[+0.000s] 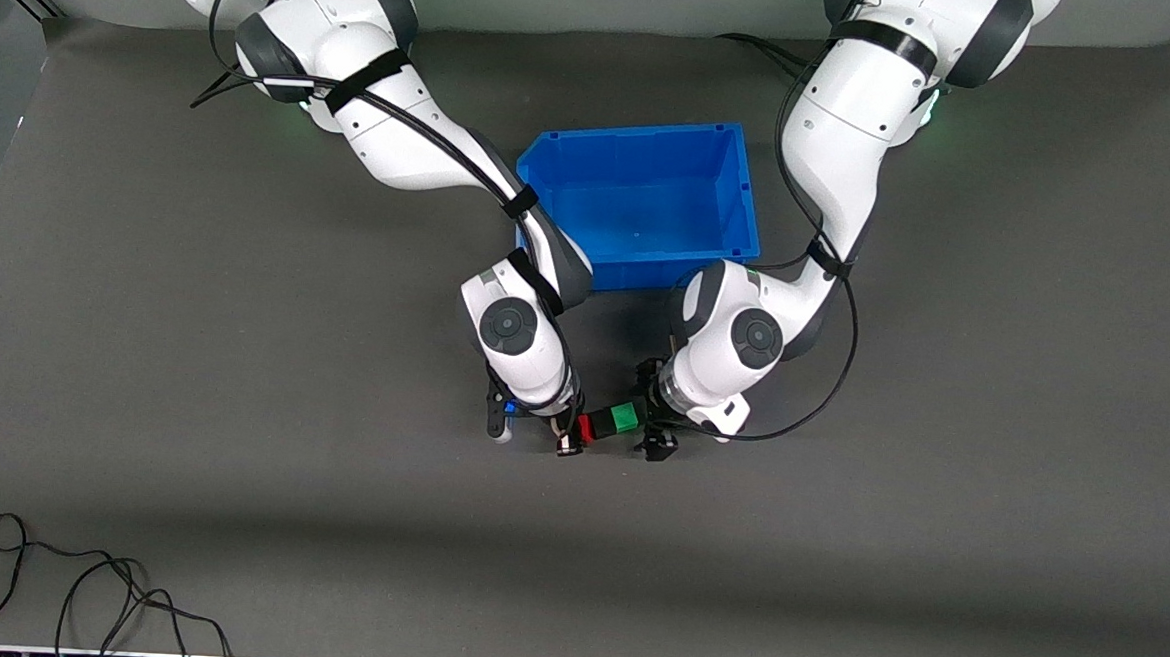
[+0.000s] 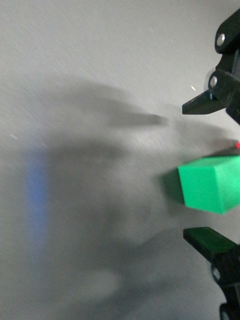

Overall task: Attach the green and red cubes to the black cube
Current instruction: 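Open the left gripper and the right gripper, releasing both cubes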

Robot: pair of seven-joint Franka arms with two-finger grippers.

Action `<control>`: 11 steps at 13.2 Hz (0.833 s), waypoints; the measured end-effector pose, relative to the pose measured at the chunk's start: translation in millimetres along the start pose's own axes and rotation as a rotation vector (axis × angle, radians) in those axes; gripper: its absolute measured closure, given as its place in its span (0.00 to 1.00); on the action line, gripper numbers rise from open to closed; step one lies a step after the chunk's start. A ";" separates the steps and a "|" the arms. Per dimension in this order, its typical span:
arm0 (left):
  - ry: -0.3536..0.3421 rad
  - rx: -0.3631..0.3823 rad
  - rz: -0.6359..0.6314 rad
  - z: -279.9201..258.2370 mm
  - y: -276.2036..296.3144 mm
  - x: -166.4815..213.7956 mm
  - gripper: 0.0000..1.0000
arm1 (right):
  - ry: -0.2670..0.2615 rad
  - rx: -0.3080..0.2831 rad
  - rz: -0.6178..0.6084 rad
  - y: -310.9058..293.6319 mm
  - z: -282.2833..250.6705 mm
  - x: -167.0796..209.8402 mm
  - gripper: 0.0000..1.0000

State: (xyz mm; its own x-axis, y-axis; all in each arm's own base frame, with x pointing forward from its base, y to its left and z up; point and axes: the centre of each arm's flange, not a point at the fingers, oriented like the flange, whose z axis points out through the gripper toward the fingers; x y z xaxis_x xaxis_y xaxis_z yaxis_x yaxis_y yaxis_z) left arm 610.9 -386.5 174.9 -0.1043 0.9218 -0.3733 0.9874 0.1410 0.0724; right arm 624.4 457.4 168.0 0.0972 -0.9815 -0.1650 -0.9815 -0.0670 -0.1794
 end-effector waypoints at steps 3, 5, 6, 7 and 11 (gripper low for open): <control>0.033 -0.013 0.004 -7.6 18.9 23.2 0.00 | 0.000 0.010 -0.040 -1.7 0.7 1.9 0.35; 0.054 0.025 0.046 -20.7 36.9 48.7 0.00 | -0.005 0.022 -0.063 -5.7 -3.5 0.6 0.12; 0.058 0.055 0.079 -33.5 48.2 64.1 0.00 | -0.009 0.033 -0.075 -9.8 -8.4 -0.7 0.01; 0.057 0.090 0.123 -51.9 61.6 82.6 0.00 | -0.014 0.049 -0.086 -16.4 -15.4 -0.7 0.00; 0.059 0.224 0.382 -155.3 109.2 176.3 0.00 | -0.009 0.048 -0.169 -53.7 -76.5 17.9 0.00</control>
State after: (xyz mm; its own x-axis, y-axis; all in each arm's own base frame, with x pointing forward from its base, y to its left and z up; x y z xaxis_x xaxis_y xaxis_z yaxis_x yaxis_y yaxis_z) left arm 681.8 -152.5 260.6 0.2726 0.9127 -0.3045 0.9573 -0.2891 -0.0095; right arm 666.2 429.6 248.8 0.2615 -0.9554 -0.1374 -0.9421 -0.2216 -0.2518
